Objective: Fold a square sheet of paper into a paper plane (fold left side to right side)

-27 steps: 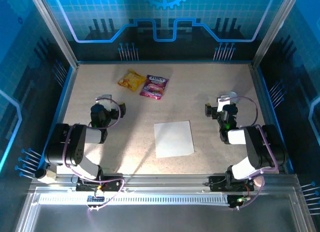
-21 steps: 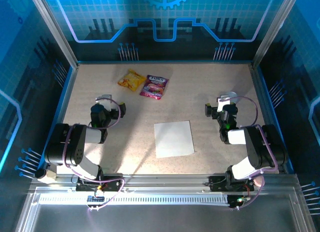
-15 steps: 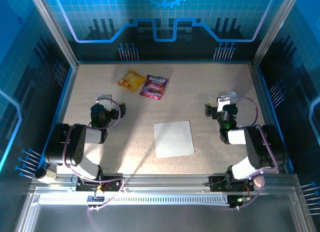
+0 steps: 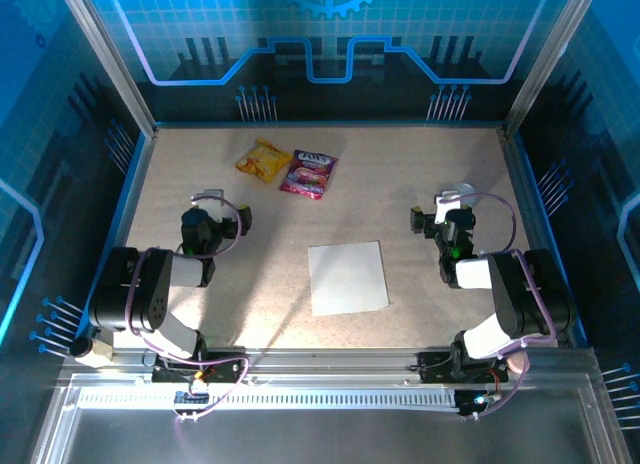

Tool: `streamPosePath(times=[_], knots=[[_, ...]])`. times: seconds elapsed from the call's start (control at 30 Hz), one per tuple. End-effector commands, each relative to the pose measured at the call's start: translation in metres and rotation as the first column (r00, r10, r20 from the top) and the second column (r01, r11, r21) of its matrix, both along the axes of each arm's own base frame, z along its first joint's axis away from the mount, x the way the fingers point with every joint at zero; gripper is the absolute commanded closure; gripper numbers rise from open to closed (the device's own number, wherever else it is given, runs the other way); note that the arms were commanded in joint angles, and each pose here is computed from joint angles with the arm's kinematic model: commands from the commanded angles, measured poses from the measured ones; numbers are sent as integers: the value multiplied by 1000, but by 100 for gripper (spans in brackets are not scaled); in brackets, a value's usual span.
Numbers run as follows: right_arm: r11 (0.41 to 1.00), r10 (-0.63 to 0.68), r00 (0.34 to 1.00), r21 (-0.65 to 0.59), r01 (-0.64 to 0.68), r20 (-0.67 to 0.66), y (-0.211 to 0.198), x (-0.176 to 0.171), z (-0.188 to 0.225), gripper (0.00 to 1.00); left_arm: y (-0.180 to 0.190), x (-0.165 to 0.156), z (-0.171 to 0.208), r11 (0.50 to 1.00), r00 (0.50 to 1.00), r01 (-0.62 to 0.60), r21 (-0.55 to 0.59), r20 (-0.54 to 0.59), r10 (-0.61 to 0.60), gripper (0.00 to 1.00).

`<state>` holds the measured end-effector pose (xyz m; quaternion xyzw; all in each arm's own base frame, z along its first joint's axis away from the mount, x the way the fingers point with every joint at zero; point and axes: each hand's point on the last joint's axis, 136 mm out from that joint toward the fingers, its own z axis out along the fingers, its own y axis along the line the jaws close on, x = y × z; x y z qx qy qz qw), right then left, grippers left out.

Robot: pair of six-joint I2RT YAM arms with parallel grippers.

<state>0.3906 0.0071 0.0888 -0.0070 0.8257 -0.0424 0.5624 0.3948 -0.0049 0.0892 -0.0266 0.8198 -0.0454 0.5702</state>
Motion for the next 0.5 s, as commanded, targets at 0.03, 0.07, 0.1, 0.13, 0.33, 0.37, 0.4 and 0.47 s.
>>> streamPosePath(times=[0.03, 0.07, 0.1, 0.13, 0.33, 0.37, 0.4, 0.47], knots=[[1000, -27, 996, 16, 25, 89, -5, -2, 36, 1, 3, -3, 36, 1000, 1000, -16, -14, 12, 17, 0], [999, -40, 997, 23, 38, 62, -7, -4, 42, 1, 5, -4, 45, 999, 1000, -29, -20, 2, 29, 0], [998, -45, 998, 36, 44, 42, -8, -7, 51, 1, 7, -6, 58, 998, 999, -47, -40, -2, 47, 0], [998, -44, 998, 46, 42, 45, -7, -10, 62, 1, 7, -8, 68, 996, 998, -63, -69, -5, 63, 0], [981, -15, 990, 188, 42, -142, 7, -45, 104, 1, -11, -40, 109, 915, 987, -118, -387, -146, 66, 0], [974, 13, 983, 226, 29, -181, 14, -54, 109, 1, -19, -46, 111, 902, 982, -103, -418, -185, 26, 0], [962, 57, 973, 274, 6, -223, 24, -64, 111, 1, -26, -53, 112, 887, 974, -103, -450, -228, -2, 0], [927, 177, 945, 370, -65, -275, 48, -80, 117, 1, -34, -67, 108, 860, 951, -128, -494, -307, -35, 0]])
